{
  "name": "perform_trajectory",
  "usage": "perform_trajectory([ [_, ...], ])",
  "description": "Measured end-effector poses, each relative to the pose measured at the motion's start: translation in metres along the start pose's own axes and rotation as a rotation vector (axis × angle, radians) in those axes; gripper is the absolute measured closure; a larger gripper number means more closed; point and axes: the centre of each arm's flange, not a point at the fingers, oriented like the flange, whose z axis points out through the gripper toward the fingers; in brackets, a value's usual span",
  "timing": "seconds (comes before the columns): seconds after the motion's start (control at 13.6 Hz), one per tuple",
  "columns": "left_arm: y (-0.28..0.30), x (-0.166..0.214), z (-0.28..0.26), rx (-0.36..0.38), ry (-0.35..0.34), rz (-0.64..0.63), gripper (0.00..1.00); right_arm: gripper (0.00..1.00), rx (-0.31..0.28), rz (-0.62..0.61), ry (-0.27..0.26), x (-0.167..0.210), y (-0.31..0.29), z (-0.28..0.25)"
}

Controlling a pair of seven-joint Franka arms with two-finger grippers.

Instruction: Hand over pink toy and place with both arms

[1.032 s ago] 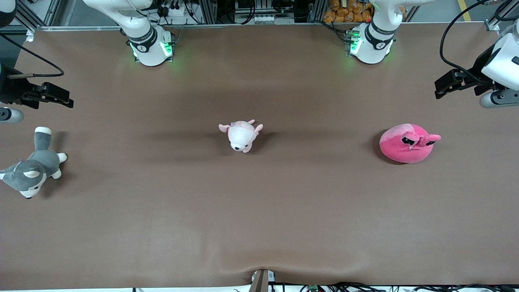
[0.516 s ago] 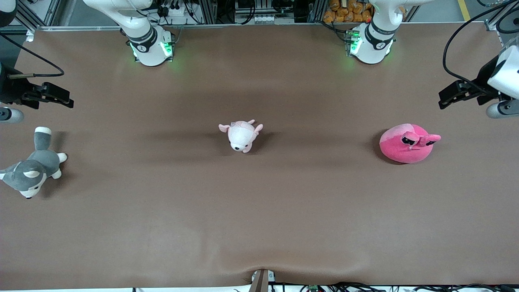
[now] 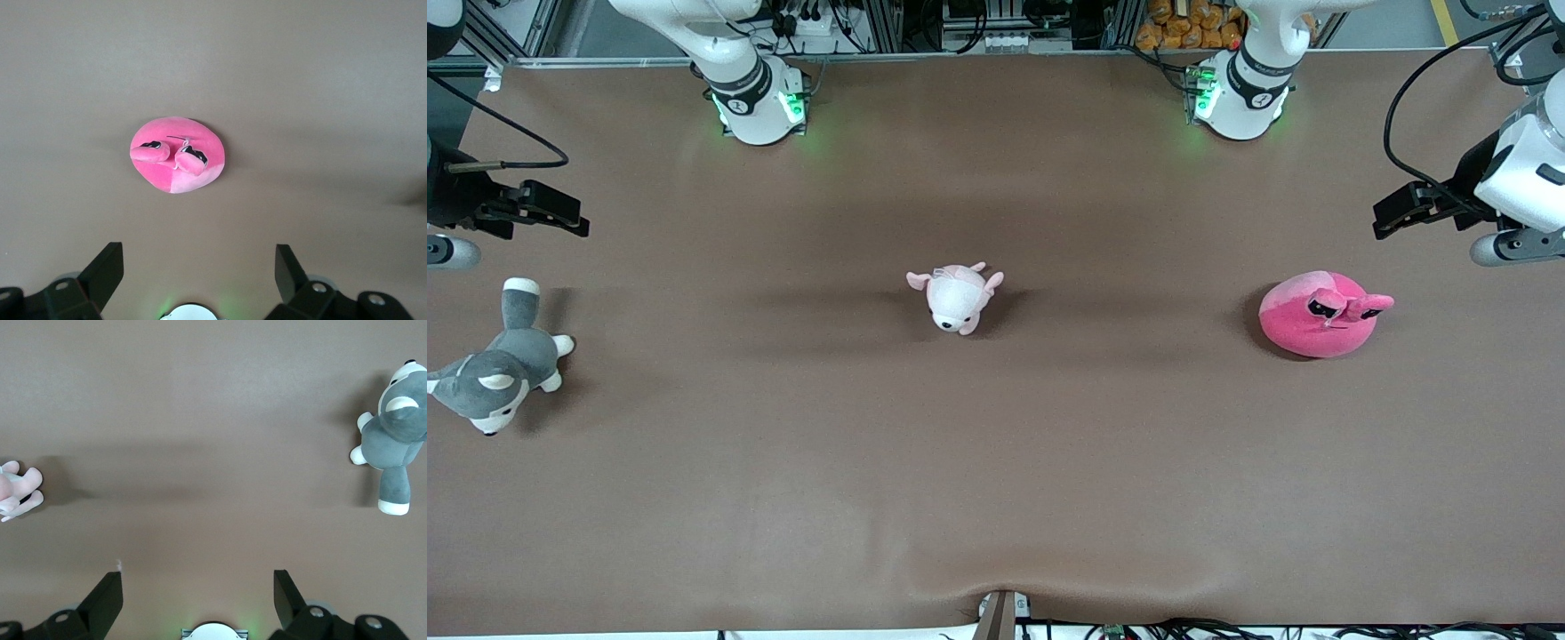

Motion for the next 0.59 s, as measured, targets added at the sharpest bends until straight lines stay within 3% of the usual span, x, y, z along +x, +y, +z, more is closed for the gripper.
perform_trajectory([
  [0.59,-0.0024,-0.0068,-0.0064,0.004,-0.015,-0.062,0.00,0.00,0.000,0.000,-0.010,0.0037,0.0003,0.0053],
])
